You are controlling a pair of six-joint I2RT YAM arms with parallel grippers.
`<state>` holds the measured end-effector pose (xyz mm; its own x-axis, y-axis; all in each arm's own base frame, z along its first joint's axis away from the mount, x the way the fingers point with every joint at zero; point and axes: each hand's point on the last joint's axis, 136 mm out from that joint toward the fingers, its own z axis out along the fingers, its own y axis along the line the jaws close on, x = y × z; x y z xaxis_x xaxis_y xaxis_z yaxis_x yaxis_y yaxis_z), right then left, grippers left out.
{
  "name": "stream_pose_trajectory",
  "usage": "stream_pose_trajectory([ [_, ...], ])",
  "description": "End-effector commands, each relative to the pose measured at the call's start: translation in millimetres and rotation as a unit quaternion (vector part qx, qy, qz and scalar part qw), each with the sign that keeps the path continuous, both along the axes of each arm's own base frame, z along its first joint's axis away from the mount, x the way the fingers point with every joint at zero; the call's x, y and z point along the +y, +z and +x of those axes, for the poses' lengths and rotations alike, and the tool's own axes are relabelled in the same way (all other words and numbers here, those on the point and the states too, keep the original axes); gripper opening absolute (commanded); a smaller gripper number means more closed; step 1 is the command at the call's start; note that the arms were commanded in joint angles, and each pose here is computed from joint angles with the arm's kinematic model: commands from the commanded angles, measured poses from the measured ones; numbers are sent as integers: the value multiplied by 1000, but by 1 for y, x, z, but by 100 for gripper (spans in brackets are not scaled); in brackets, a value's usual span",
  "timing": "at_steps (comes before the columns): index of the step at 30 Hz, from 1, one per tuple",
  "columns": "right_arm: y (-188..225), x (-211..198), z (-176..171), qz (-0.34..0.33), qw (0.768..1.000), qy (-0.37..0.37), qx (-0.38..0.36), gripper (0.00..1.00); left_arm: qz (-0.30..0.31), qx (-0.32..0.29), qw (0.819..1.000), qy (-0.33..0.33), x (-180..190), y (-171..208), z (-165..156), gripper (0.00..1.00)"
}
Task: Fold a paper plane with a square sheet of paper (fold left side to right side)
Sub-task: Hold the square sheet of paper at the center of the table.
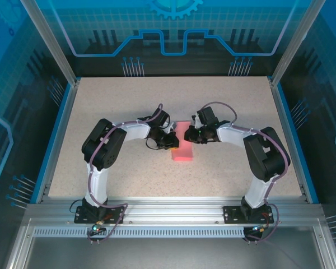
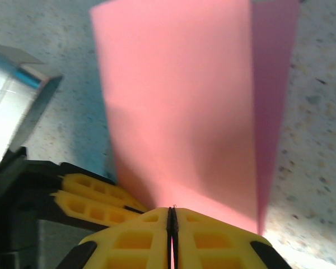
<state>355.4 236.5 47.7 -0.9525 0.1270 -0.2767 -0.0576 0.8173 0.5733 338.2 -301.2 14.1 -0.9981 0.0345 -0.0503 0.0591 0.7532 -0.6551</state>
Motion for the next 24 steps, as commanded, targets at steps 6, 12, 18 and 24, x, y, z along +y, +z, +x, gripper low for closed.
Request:
stream_pose_trajectory([
  [6, -5, 29, 22, 50, 998, 26, -1, 11, 53, 51, 997, 16, 17, -34, -15, 13],
  [12, -23, 30, 26, 32, 999, 26, 20, 11, 52, 52, 997, 14, 16, -34, -15, 13],
  [18, -45, 22, 18, 5, 998, 14, 55, 10, 54, 51, 997, 9, 16, -34, -18, 13],
  [24, -63, 12, 6, -24, 996, 3, 85, 10, 51, 48, 998, 6, 17, -32, -20, 13],
])
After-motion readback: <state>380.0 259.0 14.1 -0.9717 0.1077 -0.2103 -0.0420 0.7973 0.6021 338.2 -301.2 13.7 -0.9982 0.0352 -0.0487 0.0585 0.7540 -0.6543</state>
